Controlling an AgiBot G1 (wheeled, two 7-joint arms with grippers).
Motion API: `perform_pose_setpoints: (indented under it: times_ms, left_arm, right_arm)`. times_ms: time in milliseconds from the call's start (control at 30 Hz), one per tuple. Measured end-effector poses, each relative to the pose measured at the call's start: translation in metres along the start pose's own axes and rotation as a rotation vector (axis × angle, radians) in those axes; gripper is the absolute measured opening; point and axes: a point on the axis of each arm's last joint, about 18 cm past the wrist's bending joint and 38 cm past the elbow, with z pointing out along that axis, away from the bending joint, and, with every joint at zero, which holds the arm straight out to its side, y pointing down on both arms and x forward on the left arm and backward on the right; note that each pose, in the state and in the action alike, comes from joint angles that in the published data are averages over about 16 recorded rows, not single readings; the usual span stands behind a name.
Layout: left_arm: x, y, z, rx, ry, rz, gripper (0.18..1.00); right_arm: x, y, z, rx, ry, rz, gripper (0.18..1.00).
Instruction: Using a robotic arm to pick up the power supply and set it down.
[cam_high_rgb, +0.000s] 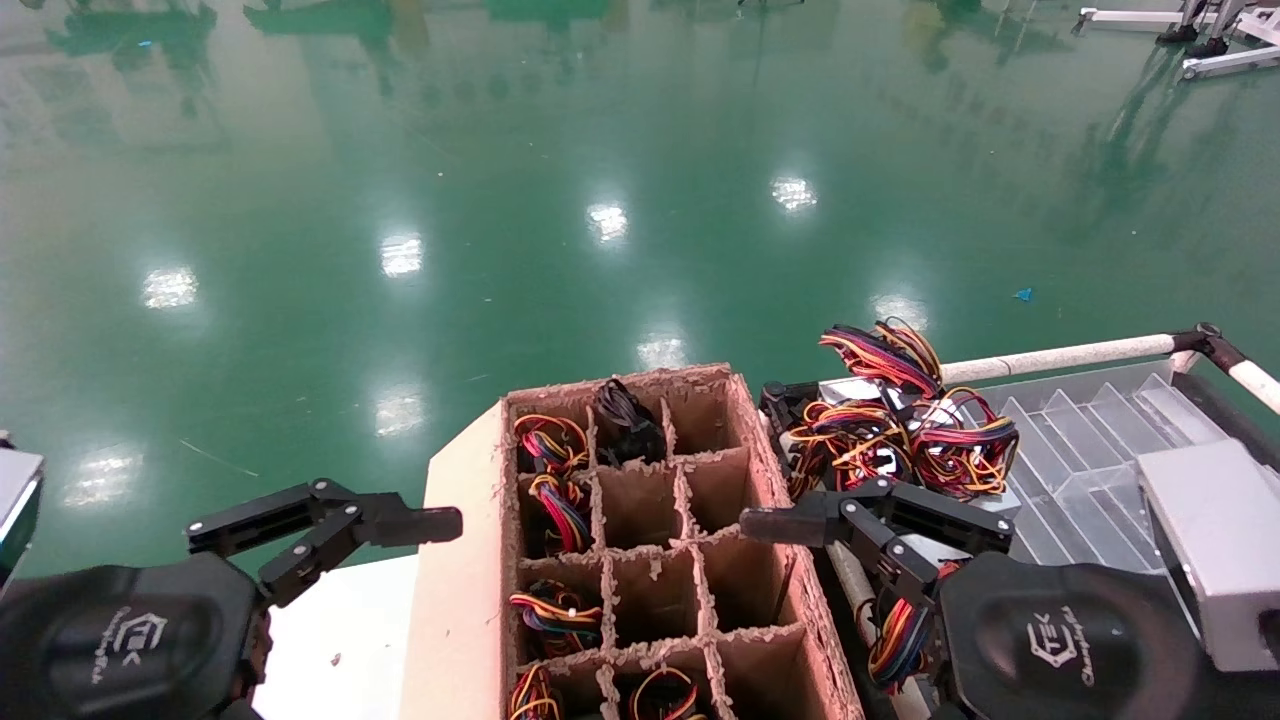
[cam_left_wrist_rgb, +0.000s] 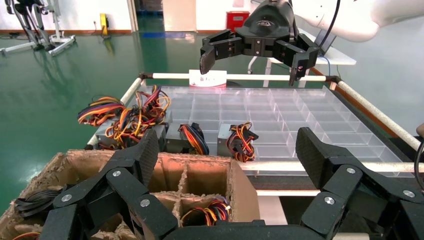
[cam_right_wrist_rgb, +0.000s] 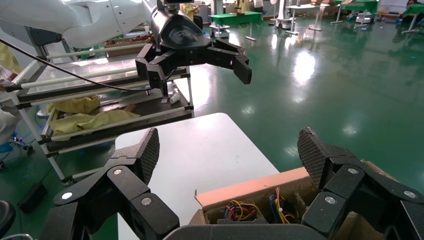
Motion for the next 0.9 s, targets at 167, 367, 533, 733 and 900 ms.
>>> perform_pose_setpoints:
  times_ms: [167,367,533,733,900]
  left_arm:
    - [0.0,0.0,0.0,0.0,0.0,0.0,1.001]
    - [0.0,0.0,0.0,0.0,0.0,0.0,1.001]
    - [0.0,0.0,0.0,0.0,0.0,0.0,1.001]
    - [0.0,0.0,0.0,0.0,0.0,0.0,1.001]
    - [0.0,0.0,0.0,0.0,0.0,0.0,1.001]
  right_arm:
    - [0.0,0.0,0.0,0.0,0.0,0.0,1.0]
    - [0.0,0.0,0.0,0.0,0.0,0.0,1.0]
    - [0.0,0.0,0.0,0.0,0.0,0.0,1.0]
    - [0.0,0.0,0.0,0.0,0.0,0.0,1.0]
    - [0.0,0.0,0.0,0.0,0.0,0.0,1.0]
